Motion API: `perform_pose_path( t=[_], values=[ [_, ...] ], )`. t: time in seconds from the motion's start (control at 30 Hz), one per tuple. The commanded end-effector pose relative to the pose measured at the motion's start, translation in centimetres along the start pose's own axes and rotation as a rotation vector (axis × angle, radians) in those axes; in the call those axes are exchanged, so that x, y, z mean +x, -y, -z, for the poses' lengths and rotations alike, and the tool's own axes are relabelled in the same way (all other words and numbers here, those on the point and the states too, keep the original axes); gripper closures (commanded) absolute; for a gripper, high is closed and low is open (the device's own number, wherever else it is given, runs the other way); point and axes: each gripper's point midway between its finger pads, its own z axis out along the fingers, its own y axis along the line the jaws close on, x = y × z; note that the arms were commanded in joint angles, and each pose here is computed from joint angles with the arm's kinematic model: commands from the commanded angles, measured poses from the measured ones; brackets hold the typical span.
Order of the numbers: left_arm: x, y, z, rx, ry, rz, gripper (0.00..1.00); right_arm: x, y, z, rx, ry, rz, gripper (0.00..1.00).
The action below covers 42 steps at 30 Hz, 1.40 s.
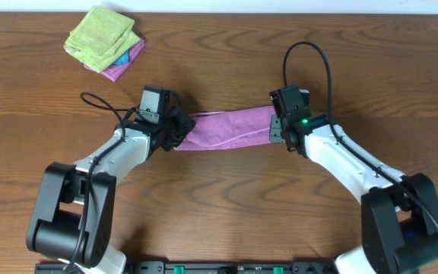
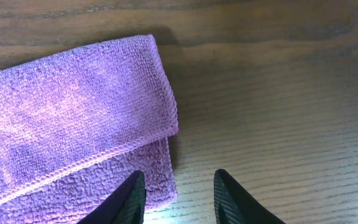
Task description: Fold the cloth
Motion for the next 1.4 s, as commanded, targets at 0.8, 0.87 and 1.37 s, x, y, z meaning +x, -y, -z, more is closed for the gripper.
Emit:
perform_pose_path(
  t=[0.8, 0.87, 1.37],
  values=[
    [-1.1, -0.3, 1.4, 0.075, -0.093, 0.005, 0.65, 0.3, -0.1, 0.0, 0.005, -0.015, 0.003, 0.64],
    [-0.7, -0.2, 1.1, 0.059, -0.085, -0.013, 0.64, 0.3, -0.1, 0.0, 0.004, -0.013, 0.002, 0.64],
    [1.4, 2.5, -0.1, 0.182, -0.192, -0.017, 0.66, 0.4, -0.1, 0.0, 0.006, -0.016, 0.004, 0.64]
  ],
)
